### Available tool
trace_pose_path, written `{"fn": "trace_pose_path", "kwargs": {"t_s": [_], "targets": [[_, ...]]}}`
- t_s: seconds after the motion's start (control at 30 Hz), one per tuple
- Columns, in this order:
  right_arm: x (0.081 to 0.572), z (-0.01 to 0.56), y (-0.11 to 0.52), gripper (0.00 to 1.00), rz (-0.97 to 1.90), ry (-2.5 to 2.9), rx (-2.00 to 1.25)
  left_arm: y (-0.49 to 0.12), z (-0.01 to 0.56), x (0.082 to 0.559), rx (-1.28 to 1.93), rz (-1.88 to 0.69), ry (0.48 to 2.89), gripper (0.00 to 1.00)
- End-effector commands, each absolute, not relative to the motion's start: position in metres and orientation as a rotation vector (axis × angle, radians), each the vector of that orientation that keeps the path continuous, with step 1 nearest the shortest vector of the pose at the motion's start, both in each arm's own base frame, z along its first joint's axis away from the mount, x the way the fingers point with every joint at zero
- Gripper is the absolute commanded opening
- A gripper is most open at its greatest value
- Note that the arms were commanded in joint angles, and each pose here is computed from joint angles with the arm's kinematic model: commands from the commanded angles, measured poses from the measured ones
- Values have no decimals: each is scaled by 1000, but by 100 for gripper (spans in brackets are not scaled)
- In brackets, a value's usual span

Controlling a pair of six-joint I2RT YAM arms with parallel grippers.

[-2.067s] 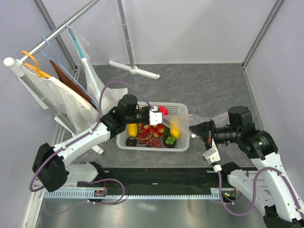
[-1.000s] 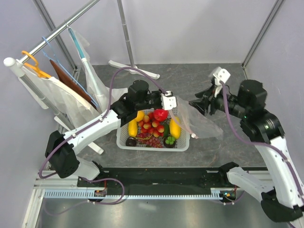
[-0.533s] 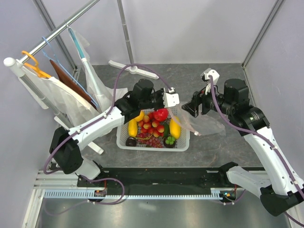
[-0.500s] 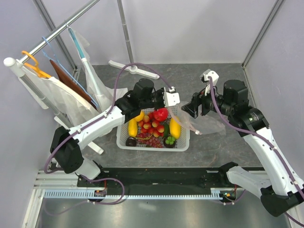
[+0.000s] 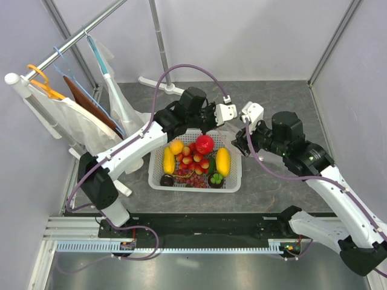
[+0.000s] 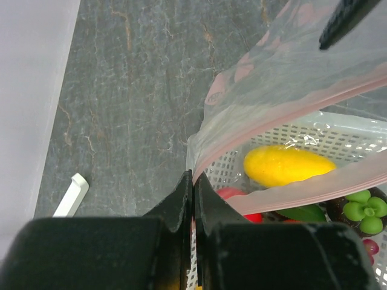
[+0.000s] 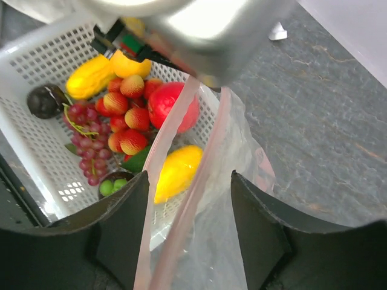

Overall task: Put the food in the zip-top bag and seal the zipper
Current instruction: Open the zipper of the food storage bag.

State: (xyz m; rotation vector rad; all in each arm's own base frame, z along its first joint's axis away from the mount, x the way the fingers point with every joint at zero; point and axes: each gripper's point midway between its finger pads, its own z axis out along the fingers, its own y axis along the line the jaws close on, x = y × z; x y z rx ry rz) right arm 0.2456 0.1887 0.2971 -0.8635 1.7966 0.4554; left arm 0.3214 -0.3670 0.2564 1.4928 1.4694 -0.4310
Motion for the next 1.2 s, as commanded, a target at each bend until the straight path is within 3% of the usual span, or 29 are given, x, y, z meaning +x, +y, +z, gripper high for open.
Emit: {"fn": "trace_pose_path", "kwargs": {"t_s": [0.0, 0.13, 0.4, 0.5, 0.67, 0.7, 0.73, 0.8, 0.83, 0.97, 1.07, 1.17], "targets": [[261, 307, 178, 61, 261, 1766, -925, -366, 259, 319, 1488, -462, 1567, 2], [267, 301, 170, 46, 185, 1820, -918, -367, 259, 316, 1521, -439, 1549, 2], [269, 293, 169, 33, 129, 1902, -983, -368, 249, 316, 1570, -379, 1572, 2], [263, 283, 168, 0, 145, 1942, -986, -370, 249, 316, 1550, -406, 1593, 2], [254, 274, 168, 0, 189, 1987, -959, -373, 253, 310, 1534, -502, 1595, 2], [253, 273, 168, 18, 194, 1991, -956, -374, 254, 308, 1537, -521, 1584, 2], [252, 269, 167, 26, 196, 2003, -952, -375, 255, 308, 1536, -531, 1579, 2], [250, 266, 165, 39, 200, 2009, -942, -376, 257, 303, 1546, -558, 1563, 2], [249, 261, 164, 40, 192, 2019, -946, -376, 258, 302, 1552, -561, 1552, 2], [252, 255, 155, 21, 119, 2020, -968, -376, 257, 301, 1565, -564, 1543, 2], [254, 257, 154, 0, 102, 2012, -978, -376, 257, 299, 1572, -570, 1539, 2], [250, 263, 157, 0, 150, 2008, -944, -373, 259, 309, 1508, -593, 1587, 11]]}}
